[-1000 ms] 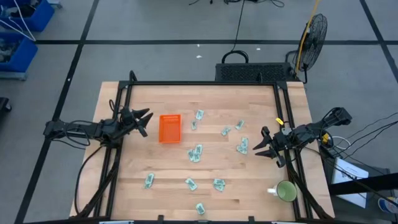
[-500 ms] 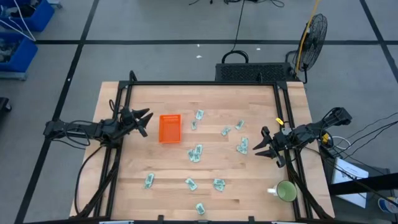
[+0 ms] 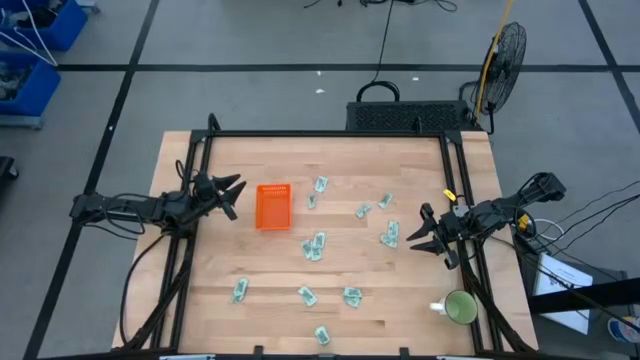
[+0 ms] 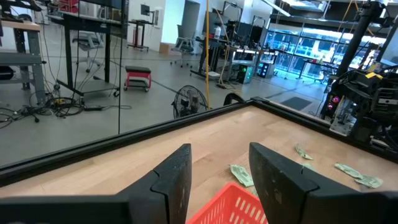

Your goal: Pick and place Stevia / Truvia into bins

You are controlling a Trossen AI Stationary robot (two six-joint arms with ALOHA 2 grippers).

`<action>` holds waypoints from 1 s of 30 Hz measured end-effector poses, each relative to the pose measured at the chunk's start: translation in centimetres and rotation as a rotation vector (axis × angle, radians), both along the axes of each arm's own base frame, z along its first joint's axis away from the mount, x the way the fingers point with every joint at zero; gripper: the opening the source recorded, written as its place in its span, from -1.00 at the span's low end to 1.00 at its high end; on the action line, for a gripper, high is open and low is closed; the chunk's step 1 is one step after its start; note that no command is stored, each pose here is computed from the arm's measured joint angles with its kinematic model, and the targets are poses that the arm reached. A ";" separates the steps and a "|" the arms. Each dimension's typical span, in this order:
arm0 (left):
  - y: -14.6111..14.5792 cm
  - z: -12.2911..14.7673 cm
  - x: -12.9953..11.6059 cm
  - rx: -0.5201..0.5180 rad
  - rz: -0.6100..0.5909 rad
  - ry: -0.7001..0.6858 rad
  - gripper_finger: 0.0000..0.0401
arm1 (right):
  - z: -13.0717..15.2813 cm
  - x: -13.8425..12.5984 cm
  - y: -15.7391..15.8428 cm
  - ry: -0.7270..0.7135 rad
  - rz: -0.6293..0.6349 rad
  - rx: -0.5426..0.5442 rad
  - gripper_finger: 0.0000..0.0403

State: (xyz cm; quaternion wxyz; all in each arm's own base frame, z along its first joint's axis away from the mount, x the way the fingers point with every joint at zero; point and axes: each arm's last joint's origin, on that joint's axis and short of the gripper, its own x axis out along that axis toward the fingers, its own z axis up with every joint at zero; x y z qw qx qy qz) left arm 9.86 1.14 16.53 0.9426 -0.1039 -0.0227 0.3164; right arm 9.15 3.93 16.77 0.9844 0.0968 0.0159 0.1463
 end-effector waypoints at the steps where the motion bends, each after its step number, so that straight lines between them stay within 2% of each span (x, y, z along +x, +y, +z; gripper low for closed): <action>1: 0.0 0.0 0.0 0.000 0.000 0.000 -0.17 | 0.0 0.0 0.0 0.000 0.000 0.000 -0.49; 27: 0.0 0.0 0.0 0.000 0.000 0.000 -0.17 | 0.0 0.0 0.0 0.000 0.000 0.000 -0.49; 30: 0.0 0.0 0.0 0.062 0.001 0.047 -0.17 | 0.0 0.0 0.0 0.000 0.000 0.000 -0.49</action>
